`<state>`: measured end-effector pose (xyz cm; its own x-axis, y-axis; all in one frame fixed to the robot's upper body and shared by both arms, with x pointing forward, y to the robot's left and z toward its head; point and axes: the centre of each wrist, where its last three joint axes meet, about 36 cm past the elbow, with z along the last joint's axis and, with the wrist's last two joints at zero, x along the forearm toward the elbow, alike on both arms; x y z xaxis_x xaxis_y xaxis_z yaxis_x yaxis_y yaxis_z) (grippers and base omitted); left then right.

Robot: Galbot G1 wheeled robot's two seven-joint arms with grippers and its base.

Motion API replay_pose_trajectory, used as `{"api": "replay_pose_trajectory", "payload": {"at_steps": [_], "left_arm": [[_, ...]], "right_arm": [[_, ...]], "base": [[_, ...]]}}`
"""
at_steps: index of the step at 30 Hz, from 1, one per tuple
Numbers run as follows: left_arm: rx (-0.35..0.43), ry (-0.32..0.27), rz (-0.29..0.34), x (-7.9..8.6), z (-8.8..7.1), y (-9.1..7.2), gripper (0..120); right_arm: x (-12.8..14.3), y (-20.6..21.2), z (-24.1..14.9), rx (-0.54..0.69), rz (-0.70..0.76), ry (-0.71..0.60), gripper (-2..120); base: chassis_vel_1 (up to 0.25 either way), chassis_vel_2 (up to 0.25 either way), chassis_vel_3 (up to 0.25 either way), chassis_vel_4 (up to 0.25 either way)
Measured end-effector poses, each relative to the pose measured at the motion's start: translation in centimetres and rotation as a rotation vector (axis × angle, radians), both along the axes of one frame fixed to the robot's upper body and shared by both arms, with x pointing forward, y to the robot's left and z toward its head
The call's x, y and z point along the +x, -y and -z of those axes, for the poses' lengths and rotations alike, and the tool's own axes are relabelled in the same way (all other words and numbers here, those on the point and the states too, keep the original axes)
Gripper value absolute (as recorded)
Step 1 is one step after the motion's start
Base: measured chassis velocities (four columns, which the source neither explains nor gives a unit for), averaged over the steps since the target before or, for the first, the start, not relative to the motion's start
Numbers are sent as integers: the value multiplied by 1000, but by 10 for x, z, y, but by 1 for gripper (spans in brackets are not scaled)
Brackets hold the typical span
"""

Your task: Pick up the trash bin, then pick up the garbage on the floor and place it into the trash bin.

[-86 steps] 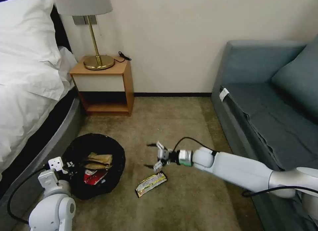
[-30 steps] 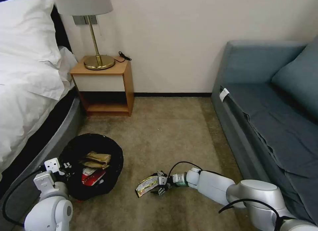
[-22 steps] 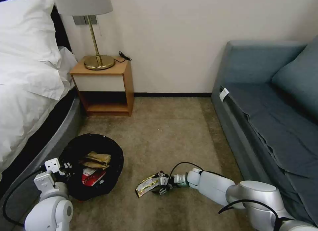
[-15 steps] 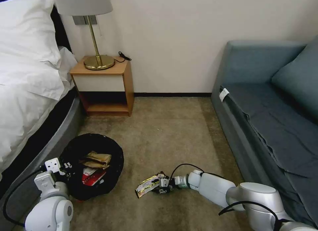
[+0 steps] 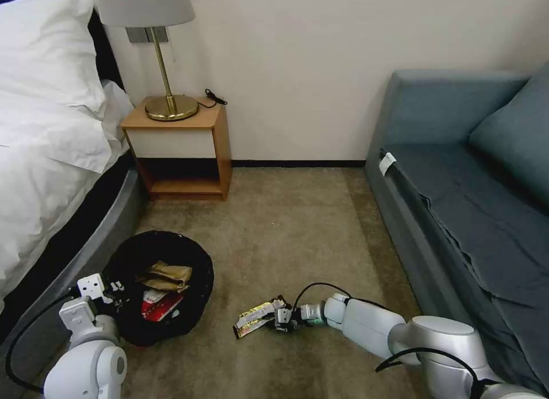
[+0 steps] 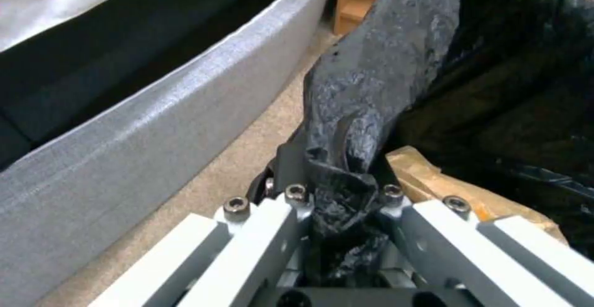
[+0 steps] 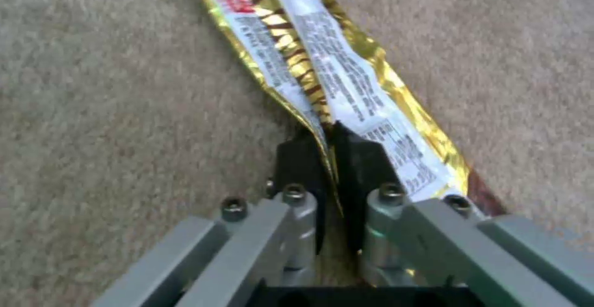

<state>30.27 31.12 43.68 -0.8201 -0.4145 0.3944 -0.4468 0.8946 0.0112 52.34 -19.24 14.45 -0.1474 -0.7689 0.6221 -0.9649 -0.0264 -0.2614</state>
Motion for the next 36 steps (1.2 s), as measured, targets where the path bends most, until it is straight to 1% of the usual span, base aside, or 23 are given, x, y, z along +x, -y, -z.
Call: {"api": "replay_pose_trajectory", "payload": {"at_steps": [1, 5, 13, 18, 22, 23, 25, 26, 27, 28, 30, 32, 33, 34, 36], "left_arm": [[0, 0, 0, 0, 0, 0, 4], [0, 1, 0, 0, 0, 0, 4], [-3, -3, -1, 1, 2, 0, 4], [-3, 1, 0, 3, 1, 0, 4], [-4, 0, 4, 4, 1, 1, 4], [-4, 0, 4, 4, 1, 1, 4], [-3, -2, 5, 4, 0, 1, 4], [-3, -2, 5, 4, 0, 1, 4], [0, -2, 8, 4, -1, 1, 4], [0, -2, 8, 4, -1, 1, 4], [0, -5, 11, 4, -2, 1, 4], [0, -7, 11, 4, -2, 1, 4], [0, -7, 11, 4, -2, 1, 4], [0, -10, 11, 3, -1, 2, 4], [0, -11, 11, 3, -1, 2, 4]], "right_arm": [[1, 0, -1, 0, 1, 1, 3], [1, 1, -2, 4, 2, 4, 0], [8, -8, -19, 69, 14, 35, 0], [14, -11, -42, 128, 32, 60, 0], [29, 7, -69, 174, 84, 113, 0], [29, 7, -69, 174, 84, 113, 0], [40, 17, -93, 222, 140, 157, 0], [40, 17, -93, 222, 140, 157, 0], [56, 18, -129, 303, 183, 220, 0], [56, 18, -129, 303, 183, 220, 0], [72, 1, -172, 390, 167, 294, 0], [84, -14, -207, 450, 156, 348, 0], [84, -14, -207, 450, 156, 348, 0], [86, -30, -229, 493, 146, 362, 0], [80, -56, -252, 557, 132, 357, 0]], "base": [[0, 0, 0, 0], [0, 0, 0, 0], [0, 0, 0, 0], [0, 0, 0, 0], [0, 0, 0, 0], [0, 0, 0, 0], [0, 0, 0, 0], [0, 0, 0, 0], [0, 0, 0, 0], [0, 0, 0, 0], [0, 0, 0, 0], [0, 0, 0, 0], [0, 0, 0, 0], [0, 0, 0, 0], [0, 0, 0, 0]]}}
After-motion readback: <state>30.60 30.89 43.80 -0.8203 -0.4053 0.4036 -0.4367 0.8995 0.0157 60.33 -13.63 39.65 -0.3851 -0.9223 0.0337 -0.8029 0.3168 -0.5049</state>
